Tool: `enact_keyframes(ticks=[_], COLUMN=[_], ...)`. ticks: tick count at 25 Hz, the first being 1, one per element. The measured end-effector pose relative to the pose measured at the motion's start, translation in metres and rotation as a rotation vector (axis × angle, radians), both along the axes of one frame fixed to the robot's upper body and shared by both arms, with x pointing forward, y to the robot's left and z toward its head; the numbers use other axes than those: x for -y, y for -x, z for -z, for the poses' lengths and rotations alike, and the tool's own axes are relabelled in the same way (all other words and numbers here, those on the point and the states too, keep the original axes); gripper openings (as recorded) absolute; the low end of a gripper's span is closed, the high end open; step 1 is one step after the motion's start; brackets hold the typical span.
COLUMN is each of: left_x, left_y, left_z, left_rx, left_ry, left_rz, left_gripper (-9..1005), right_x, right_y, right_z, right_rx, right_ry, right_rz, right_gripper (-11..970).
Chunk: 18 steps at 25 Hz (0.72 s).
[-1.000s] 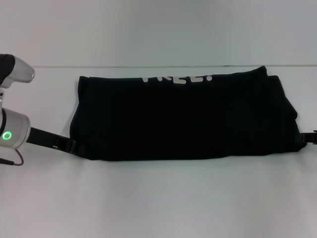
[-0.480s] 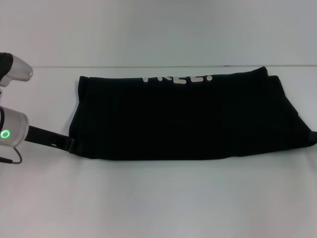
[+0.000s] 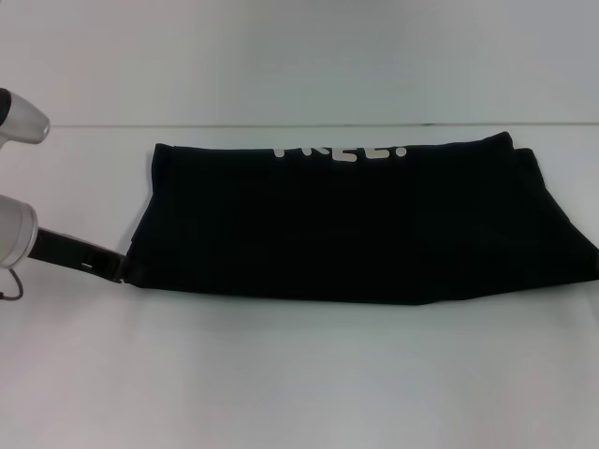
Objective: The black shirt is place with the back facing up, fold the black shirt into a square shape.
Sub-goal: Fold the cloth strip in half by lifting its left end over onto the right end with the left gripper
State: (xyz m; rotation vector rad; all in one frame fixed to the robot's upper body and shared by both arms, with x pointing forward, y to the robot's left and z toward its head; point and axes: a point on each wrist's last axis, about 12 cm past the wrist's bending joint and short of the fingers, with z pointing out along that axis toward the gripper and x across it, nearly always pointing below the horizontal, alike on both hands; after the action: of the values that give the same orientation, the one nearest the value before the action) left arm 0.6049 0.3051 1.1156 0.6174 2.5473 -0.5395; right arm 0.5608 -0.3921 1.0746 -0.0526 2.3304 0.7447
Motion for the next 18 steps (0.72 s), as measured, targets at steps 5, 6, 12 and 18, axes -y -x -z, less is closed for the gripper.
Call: enact_keyframes(ticks=[5, 6, 12, 18], left_x=[-0.0004, -0.0006, -0.0057, -0.0075], left_y=[0.0017, 0.0021, 0.0026, 0.0043], left_z=[0.0000, 0.0003, 0.0001, 0.0012], left_rx=[0.001, 0.001, 0.016, 0.015], left_ry=[-0.005, -0.006, -0.005, -0.004], left_rz=[0.027, 0.031, 0.026, 0.026], left_gripper=[94, 96, 105, 114], right_x=[0.0018, 0.0015, 0.0037, 0.0031], right_y=[0.0025, 0.0028, 0.0065, 0.0079], right_z=[-0.0018, -0.0018, -0.0005, -0.0002], right_rx=[-0.001, -0.002, -0.010, -0.011], right_ry=[-0.014, -0.016, -0.017, -0.019], right_rz=[-0.008, -0.012, -0.013, -0.025], right_gripper=[10, 10, 11, 12])
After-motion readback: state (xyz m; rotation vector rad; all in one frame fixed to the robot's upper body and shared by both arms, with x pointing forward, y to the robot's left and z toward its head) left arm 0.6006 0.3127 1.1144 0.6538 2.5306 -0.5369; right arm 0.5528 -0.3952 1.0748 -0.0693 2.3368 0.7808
